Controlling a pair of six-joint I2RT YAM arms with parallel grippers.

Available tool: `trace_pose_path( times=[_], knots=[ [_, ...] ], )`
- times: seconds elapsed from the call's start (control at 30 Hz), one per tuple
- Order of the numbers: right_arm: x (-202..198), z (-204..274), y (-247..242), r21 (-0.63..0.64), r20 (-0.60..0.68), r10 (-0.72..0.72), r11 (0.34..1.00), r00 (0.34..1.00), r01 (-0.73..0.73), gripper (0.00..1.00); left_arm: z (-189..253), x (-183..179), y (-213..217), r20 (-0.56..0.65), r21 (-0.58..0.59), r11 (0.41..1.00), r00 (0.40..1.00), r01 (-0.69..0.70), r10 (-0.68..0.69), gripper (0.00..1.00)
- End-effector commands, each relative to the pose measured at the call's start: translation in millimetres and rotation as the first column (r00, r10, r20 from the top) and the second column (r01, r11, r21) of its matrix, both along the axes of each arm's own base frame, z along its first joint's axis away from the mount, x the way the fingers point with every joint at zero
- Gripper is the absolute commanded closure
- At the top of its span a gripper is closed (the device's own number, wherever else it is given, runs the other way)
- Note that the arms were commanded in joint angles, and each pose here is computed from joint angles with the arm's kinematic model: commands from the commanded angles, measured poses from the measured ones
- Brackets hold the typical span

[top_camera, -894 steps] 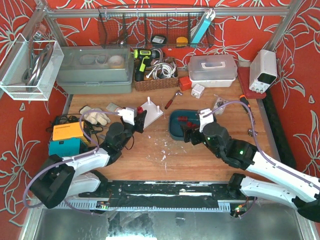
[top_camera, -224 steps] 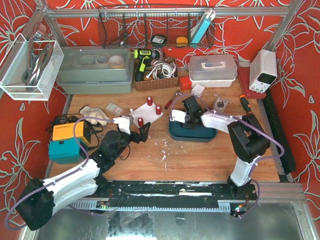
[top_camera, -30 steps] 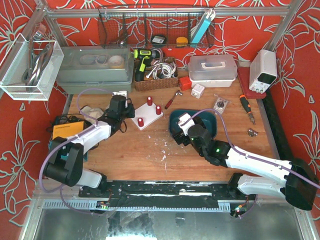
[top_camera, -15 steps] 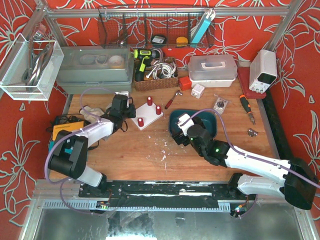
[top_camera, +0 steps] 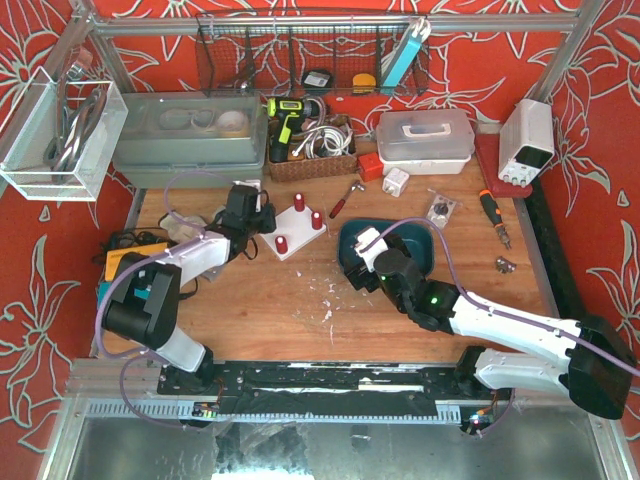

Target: Install the large spring

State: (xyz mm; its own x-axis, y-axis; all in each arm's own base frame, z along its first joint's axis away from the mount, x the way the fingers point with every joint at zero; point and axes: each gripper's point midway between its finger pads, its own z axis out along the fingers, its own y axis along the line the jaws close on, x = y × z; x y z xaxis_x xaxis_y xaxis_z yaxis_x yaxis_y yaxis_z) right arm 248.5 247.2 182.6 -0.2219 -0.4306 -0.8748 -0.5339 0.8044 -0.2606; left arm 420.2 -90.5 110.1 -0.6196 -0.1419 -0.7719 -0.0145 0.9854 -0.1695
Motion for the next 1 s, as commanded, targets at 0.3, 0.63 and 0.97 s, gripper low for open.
trace_pose_path(
  times=[0.3,0.63,0.97],
  knots=[
    [12,13,-22,0.002,0.086,-0.111,0.994,0.99,0.111,0.01,80,-19,6,0.237,-0.088,0.996,0.971,-0.009,0.03,0.23],
    [53,53,-98,0.092,0.233,-0.382,0.924,0.895,0.37,0.01,101,-66,33,0.457,-0.063,0.997,0.886,-0.052,0.075,0.0],
    [93,29,-194,0.076,0.23,-0.599,0.797,0.767,0.6,0.01,51,-76,39,0.497,0.185,0.982,0.865,-0.029,-0.068,0.0]
  ],
)
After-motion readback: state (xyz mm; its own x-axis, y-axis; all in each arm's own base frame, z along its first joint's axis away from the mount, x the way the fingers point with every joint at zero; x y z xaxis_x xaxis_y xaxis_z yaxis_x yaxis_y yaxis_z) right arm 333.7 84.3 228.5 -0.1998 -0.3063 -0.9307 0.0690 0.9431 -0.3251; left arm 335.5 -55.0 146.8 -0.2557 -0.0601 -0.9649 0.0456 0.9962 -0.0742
